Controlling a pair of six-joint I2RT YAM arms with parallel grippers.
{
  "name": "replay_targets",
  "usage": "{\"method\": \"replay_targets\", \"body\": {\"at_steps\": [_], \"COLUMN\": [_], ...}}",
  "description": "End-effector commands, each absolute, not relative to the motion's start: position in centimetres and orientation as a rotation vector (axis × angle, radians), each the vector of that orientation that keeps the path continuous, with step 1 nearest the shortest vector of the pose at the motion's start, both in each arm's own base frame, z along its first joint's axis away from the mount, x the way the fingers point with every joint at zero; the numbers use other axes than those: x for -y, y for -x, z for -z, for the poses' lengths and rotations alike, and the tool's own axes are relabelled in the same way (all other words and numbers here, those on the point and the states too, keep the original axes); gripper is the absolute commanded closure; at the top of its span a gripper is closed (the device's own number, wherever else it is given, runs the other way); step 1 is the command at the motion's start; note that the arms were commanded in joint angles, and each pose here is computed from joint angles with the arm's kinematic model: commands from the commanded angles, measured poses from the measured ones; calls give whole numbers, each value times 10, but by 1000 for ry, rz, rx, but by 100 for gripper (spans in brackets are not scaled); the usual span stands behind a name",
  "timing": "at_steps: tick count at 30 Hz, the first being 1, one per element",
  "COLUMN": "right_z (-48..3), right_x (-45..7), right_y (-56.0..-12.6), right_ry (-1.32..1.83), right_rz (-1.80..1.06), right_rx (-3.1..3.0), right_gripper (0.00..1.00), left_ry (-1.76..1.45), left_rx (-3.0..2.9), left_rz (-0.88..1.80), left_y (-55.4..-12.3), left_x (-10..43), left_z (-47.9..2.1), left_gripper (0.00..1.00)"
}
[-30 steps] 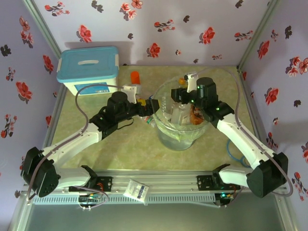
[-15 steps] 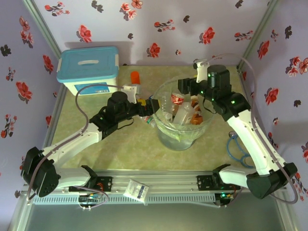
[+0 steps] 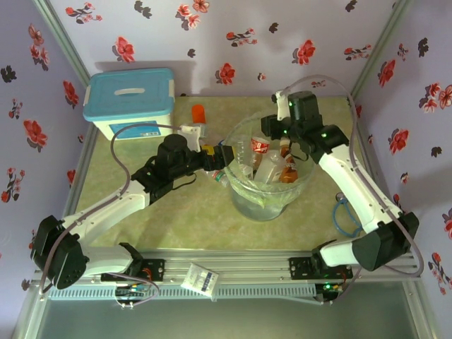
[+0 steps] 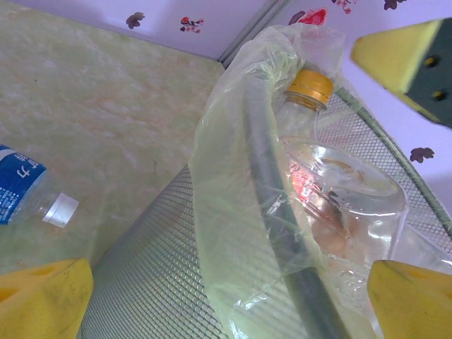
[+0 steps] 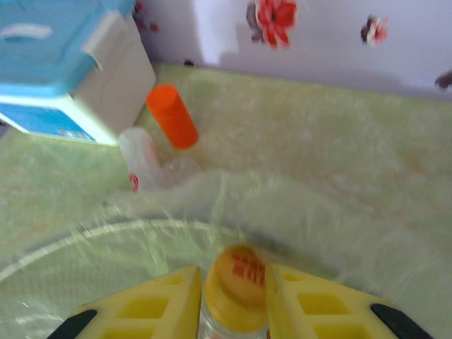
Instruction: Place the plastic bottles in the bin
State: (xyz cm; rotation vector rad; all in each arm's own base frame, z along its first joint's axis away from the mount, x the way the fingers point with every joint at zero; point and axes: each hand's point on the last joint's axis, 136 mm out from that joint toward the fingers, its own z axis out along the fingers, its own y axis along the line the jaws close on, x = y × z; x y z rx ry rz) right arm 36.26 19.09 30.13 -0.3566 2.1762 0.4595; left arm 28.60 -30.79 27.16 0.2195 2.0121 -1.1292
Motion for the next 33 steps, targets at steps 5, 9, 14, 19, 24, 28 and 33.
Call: {"method": "replay_targets", "body": {"at_steps": [5,9,14,19,24,28,33], "right_z": [-267,-279,-321,-352,-361,-361,-358], "right_x": [-192,-188,-180,-171,-160,-153,-145], "right_y": [-349,-348,-343,-336,-330,-327,-324], "right_ry": [285,279,283,279,257,238,213], "right_rz": [-524,-515,-498,-476,-445,-427,-401], "right_rx": [-2221,-2192,-2113,-2048,-2024,-2021,-2022], "right_gripper": [75,74,69,58,51,49,48], "left_ry": [-222,-230,-241,-241,-240,-172,85], "left_rx": [-2060,-2055,-2027,-2001,-1967,-1971,-2042], "left_rz": [1092,1091,1075,1056,1013,941,850], "left_y": [-291,-290,-287,-285,-281,-282,-293], "left_x": [313,312,306,298,283,254,204], "left_z": [-251,-255,-267,-281,-299,-306,-285], "left_gripper": [0,0,0,0,0,0,0]}}
